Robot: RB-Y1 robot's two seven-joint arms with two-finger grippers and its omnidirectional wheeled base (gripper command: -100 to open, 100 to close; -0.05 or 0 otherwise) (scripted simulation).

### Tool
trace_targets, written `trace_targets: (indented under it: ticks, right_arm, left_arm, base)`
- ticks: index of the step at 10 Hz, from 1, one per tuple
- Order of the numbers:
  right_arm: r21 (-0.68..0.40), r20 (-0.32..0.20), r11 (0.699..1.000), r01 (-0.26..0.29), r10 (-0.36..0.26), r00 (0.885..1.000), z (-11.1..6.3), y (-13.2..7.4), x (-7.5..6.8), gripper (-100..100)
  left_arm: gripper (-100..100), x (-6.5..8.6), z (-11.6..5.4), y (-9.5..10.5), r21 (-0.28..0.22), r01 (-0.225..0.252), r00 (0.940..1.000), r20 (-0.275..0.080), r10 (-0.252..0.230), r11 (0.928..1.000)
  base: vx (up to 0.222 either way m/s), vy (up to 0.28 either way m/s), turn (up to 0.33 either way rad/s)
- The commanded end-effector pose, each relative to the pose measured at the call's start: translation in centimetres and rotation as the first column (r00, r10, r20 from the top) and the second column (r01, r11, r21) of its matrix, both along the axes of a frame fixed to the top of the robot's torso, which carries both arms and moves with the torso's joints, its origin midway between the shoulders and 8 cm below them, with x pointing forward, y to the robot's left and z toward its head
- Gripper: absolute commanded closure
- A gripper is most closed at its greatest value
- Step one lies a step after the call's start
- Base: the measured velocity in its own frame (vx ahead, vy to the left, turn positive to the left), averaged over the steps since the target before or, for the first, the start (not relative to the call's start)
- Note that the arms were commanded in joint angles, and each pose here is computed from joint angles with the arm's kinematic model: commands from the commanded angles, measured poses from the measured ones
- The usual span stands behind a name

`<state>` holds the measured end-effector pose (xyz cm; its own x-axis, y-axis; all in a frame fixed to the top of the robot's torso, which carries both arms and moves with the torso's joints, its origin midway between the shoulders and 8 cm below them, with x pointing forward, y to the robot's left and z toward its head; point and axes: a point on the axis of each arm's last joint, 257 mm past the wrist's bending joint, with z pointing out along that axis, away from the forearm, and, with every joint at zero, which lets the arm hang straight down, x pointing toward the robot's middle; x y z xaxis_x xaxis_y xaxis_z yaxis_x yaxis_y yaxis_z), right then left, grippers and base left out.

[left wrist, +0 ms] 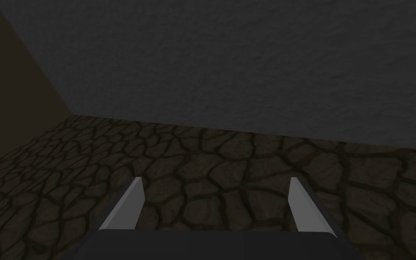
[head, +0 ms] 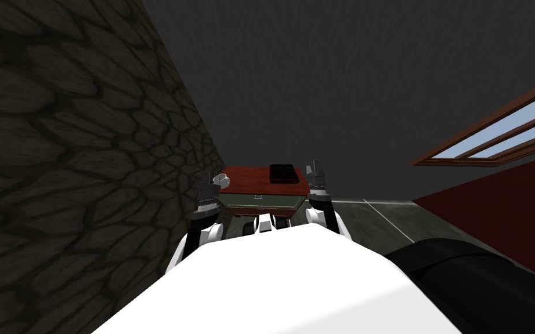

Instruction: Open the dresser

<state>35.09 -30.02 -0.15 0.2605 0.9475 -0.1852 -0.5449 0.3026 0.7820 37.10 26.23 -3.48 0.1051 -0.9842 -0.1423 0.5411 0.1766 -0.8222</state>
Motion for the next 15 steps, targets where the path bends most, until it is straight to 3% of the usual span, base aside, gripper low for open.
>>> trace_targets:
  ticks: [1, 4, 15]
  right_arm:
    - [0.0, 0.0, 1.0, 0.0, 0.0, 1.0, 0.0, 0.0, 0.0, 0]
    - [0.0, 0.0, 1.0, 0.0, 0.0, 1.0, 0.0, 0.0, 0.0, 0]
    - [0.0, 0.0, 1.0, 0.0, 0.0, 1.0, 0.0, 0.0, 0.0, 0]
  left_arm:
    - [-100, 0.7, -2.2, -0.4, 0.037, 0.029, 0.9993, -0.025, -0.028, 0.9989]
    - [-100, 1.4, -4.4, -0.5, 0.057, 0.052, 0.9979, -0.041, -0.05, 0.997]
    - [-100, 2.8, -11.8, -0.3, 0.049, 0.074, 0.9909, -0.117, -0.068, 0.996]
  base:
    - [-0.002, -0.025, -0.019]
    - [-0.005, -0.028, -0.024]
    - [-0.004, -0.021, -0.016]
